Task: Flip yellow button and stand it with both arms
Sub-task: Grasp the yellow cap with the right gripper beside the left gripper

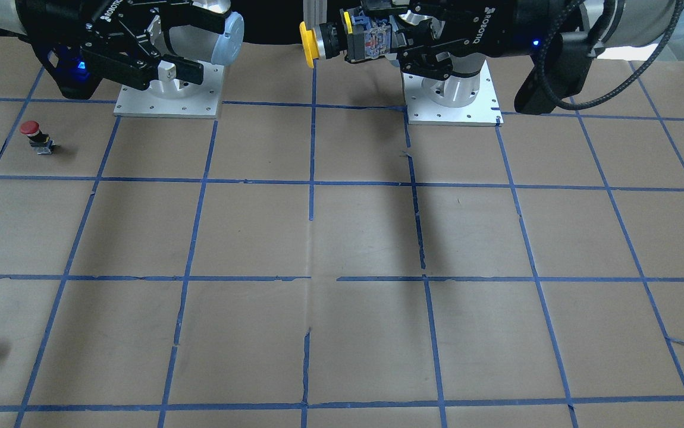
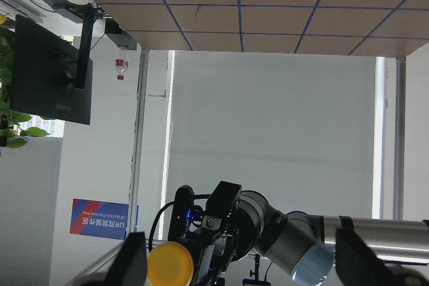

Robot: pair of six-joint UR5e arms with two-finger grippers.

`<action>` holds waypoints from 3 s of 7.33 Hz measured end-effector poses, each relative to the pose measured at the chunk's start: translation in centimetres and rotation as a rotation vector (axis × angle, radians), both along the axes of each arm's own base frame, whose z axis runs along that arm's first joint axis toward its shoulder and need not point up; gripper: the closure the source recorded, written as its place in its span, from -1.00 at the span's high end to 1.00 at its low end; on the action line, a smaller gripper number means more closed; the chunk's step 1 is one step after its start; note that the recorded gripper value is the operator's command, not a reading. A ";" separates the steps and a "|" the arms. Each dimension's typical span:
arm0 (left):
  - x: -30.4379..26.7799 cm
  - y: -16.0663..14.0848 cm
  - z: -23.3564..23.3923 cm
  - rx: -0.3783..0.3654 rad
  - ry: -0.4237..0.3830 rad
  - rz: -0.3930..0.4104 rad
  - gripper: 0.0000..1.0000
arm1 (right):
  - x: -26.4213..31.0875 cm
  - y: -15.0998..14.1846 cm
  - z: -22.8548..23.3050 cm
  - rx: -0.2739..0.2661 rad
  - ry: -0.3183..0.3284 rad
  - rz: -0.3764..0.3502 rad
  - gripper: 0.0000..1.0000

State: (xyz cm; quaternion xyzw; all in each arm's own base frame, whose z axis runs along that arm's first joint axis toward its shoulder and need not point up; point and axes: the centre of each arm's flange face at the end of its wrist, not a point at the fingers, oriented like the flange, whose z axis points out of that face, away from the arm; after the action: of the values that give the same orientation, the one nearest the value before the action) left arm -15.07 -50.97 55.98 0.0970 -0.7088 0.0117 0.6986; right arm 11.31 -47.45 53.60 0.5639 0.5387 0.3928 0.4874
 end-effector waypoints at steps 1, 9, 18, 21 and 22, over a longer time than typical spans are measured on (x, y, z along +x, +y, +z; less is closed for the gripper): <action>-0.5 -0.2 -0.1 0.010 -0.010 -0.014 -0.88 | 0.4 -0.7 0.8 0.017 -0.006 -0.021 0.99; -2.8 2.0 -0.3 -0.069 -0.017 -0.056 -0.88 | 6.1 -0.5 3.6 0.047 -0.065 0.021 0.99; -2.9 2.3 -0.6 -0.073 -0.013 -0.055 -0.88 | 6.9 -1.2 3.2 0.080 -0.119 0.024 0.98; -2.9 2.4 -1.0 -0.067 -0.012 -0.054 -0.88 | 8.0 -1.5 2.5 0.094 -0.126 0.046 0.48; -2.9 2.4 -1.1 -0.065 -0.011 -0.054 -0.88 | 8.1 -1.5 2.5 0.095 -0.126 0.048 0.16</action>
State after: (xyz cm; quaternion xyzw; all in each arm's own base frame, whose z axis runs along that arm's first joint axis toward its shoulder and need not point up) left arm -17.96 -48.55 54.88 0.0549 -0.7144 0.0164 0.6974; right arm 19.43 -48.95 56.07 0.5474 0.5012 0.4642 0.4834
